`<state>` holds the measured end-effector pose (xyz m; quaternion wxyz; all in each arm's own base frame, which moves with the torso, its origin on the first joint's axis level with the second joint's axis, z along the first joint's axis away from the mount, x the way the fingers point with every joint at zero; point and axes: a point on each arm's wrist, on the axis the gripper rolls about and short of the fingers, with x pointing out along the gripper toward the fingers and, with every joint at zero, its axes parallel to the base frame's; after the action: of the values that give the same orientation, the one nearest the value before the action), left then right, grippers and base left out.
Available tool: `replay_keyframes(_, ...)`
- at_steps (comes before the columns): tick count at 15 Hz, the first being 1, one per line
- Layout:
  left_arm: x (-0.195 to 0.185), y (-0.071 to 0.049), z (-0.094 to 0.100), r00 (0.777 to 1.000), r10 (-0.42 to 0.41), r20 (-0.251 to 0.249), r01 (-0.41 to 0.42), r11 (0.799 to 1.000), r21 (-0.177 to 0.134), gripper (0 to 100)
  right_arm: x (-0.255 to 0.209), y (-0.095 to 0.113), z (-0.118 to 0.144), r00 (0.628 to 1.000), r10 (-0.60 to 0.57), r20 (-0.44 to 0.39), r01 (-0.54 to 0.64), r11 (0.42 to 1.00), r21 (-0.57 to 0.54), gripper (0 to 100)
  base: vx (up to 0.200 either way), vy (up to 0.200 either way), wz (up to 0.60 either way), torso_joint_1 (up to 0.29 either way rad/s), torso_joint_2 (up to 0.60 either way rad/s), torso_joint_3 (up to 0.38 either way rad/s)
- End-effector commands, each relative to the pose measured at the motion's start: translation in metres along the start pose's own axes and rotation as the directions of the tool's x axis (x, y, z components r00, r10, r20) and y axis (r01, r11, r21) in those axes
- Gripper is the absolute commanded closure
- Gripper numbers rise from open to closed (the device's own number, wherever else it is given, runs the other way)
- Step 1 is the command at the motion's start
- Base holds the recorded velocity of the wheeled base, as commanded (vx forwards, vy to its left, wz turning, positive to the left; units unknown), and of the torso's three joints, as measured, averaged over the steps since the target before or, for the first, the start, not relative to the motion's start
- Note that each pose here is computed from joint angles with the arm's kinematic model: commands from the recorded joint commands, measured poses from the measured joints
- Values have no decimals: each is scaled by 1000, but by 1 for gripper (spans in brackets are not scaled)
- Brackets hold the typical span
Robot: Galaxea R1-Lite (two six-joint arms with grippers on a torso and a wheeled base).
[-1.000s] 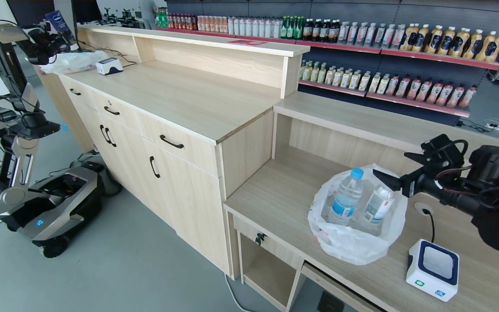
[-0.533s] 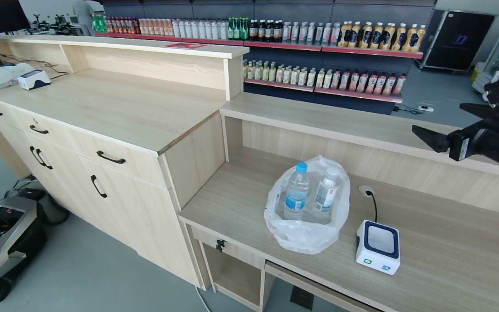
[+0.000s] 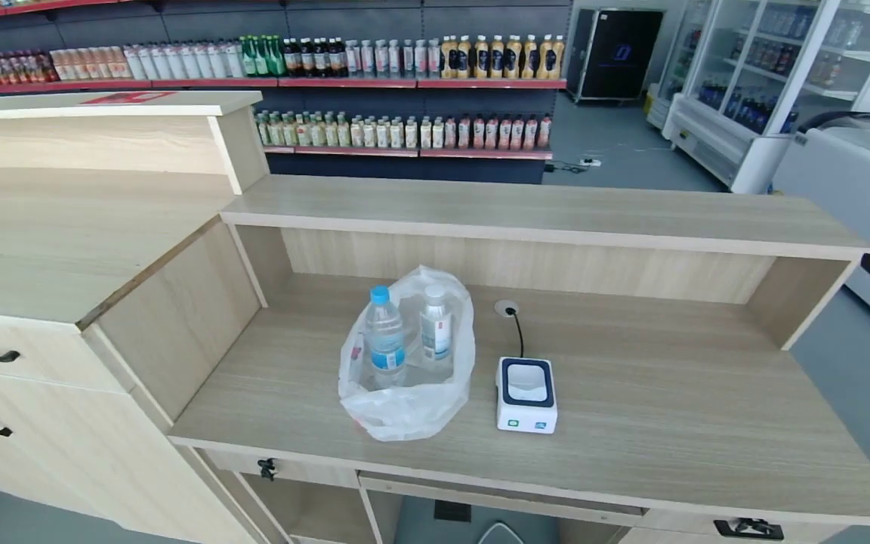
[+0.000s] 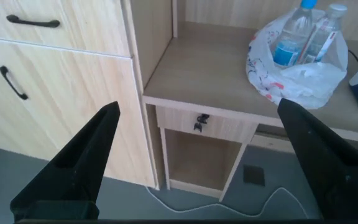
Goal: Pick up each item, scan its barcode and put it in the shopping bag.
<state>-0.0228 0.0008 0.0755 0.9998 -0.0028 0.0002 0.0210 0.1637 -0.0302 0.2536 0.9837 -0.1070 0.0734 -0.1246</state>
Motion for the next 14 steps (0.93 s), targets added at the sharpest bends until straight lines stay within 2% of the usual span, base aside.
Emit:
replay_keyframes(1,0,0,0,1000,1,0,-1,1000,-1,0,-44,-3,-35,996,-84,-30,85,996,36,0,0,0,-600,7,-2,-2)
replay_keyframes(4,0,0,0,1000,1,0,-1,1000,-1,0,-75,4,-91,987,-107,-116,113,993,45,0,0,0,-600,2,4,1)
replay_keyframes(7,0,0,0,1000,1,0,-1,1000,-1,0,-113,22,-159,992,-29,-123,38,997,72,0,0,0,0,0,0,0)
replay_keyframes(8,0,0,0,1000,1,0,-1,1000,-1,0,-118,23,-159,996,-7,-83,14,997,76,0,0,0,0,0,0,0)
replay_keyframes(9,0,0,0,1000,1,0,-1,1000,-1,0,-133,27,-173,995,61,-77,-51,991,124,0,0,0,0,0,0,0)
replay_keyframes(11,0,0,0,1000,1,0,-1,1000,-1,0,-149,28,-187,997,67,-35,-62,989,136,0,0,0,0,0,0,0)
replay_keyframes(12,0,0,0,1000,1,0,-1,1000,-1,0,-156,28,-188,993,98,66,-106,985,140,0,0,0,0,0,0,0)
replay_keyframes(14,0,0,0,1000,1,0,-1,1000,-1,0,-159,26,-189,983,150,109,-165,976,141,0,0,0,0,0,0,0)
